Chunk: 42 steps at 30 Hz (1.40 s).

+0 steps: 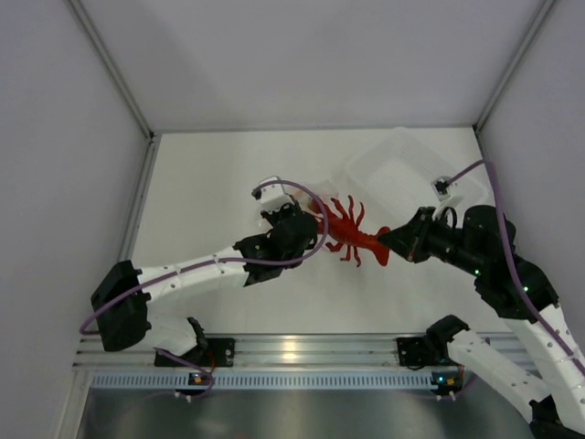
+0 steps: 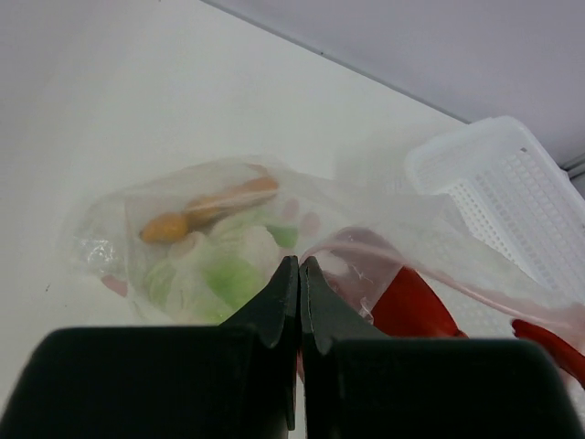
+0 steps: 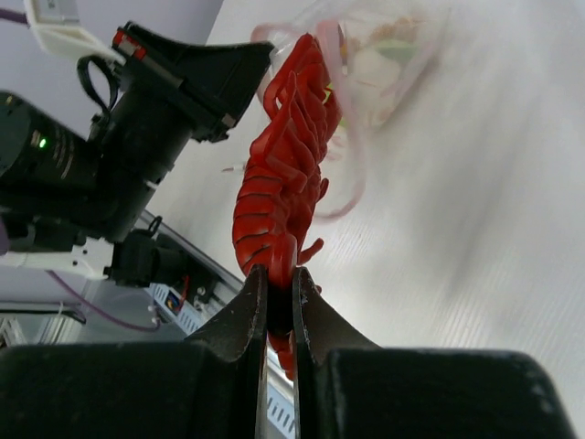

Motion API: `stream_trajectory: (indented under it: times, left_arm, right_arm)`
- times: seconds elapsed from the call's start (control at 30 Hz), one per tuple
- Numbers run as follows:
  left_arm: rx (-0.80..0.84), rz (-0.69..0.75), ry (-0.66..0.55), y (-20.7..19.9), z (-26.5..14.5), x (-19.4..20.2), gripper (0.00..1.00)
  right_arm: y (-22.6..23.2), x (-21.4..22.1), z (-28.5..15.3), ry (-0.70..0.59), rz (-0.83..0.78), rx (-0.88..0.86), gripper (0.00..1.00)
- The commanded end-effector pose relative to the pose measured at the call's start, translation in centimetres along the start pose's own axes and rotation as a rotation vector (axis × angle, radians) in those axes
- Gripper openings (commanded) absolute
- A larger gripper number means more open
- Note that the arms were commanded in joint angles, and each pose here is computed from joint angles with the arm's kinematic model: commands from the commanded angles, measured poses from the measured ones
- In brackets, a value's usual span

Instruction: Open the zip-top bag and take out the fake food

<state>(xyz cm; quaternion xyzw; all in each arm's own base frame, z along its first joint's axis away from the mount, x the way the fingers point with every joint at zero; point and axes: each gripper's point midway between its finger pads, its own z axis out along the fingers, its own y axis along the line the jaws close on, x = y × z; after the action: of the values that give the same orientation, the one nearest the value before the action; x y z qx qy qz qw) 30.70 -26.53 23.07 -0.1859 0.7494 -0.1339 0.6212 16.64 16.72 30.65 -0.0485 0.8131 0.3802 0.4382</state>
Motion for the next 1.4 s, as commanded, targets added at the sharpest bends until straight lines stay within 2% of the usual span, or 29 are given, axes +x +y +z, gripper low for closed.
stream_trajectory:
  times: [0.0, 0.3, 0.47, 0.53, 0.77, 0.8, 0.97, 1.17, 1.2, 1.27, 1.3, 1.33, 1.37]
  left_arm:
    - [-0.035, -0.063, -0.059, 0.9, 0.4, -2.8, 0.00]
    - [-0.038, -0.087, -0.058, 1.2, 1.1, -3.7, 0.00]
    - [-0.048, -0.097, -0.052, 1.7, 1.1, -3.3, 0.00]
    - [-0.078, -0.064, -0.026, 2.8, 1.3, -2.8, 0.00]
    - [-0.144, -0.090, 0.003, 5.7, 2.9, -3.4, 0.00]
    - [-0.147, -0.088, 0.006, 6.1, 2.9, -3.3, 0.00]
    - [-0.115, -0.121, 0.012, 6.4, 2.0, -4.2, 0.00]
    - [-0.029, -0.114, 0.065, 5.5, 0.7, -4.7, 0.00]
    - [-0.026, -0.107, 0.076, 5.6, 0.5, -4.7, 0.00]
    - [-0.010, -0.116, 0.079, 5.5, 0.0, -5.1, 0.00]
    - [0.000, -0.116, 0.086, 5.5, -0.1, -5.1, 0.00]
    - [0.014, -0.126, 0.083, 5.4, -0.4, -5.5, 0.00]
    - [0.019, -0.118, 0.085, 5.4, -0.6, -5.6, 0.00]
  right_arm:
    - [2.7, -1.7, -3.5, -0.075, -0.070, -0.095, 0.00]
    - [3.6, -2.1, -6.0, -0.106, -0.101, -0.108, 0.00]
    - [3.5, -4.8, -8.4, -0.212, -0.125, -0.022, 0.00]
    - [3.1, -5.7, -9.2, -0.242, -0.131, 0.023, 0.00]
    - [4.1, -9.5, -11.4, -0.363, -0.139, 0.068, 0.00]
    - [3.1, -10.4, -11.5, -0.404, -0.129, 0.130, 0.00]
    - [1.2, -12.7, -8.6, -0.451, -0.112, 0.237, 0.00]
    - [0.7, -15.2, -3.1, -0.411, -0.111, 0.268, 0.00]
    - [1.1, -14.9, -1.3, -0.358, -0.101, 0.223, 0.00]
    - [-0.8, -15.8, -0.1, -0.350, -0.050, 0.227, 0.00]
    - [-0.3, -15.9, 0.6, -0.324, -0.019, 0.141, 0.00]
    - [-3.7, -16.7, 0.9, -0.339, 0.025, 0.199, 0.00]
    - [-4.7, -17.0, 1.1, -0.340, 0.043, 0.194, 0.00]
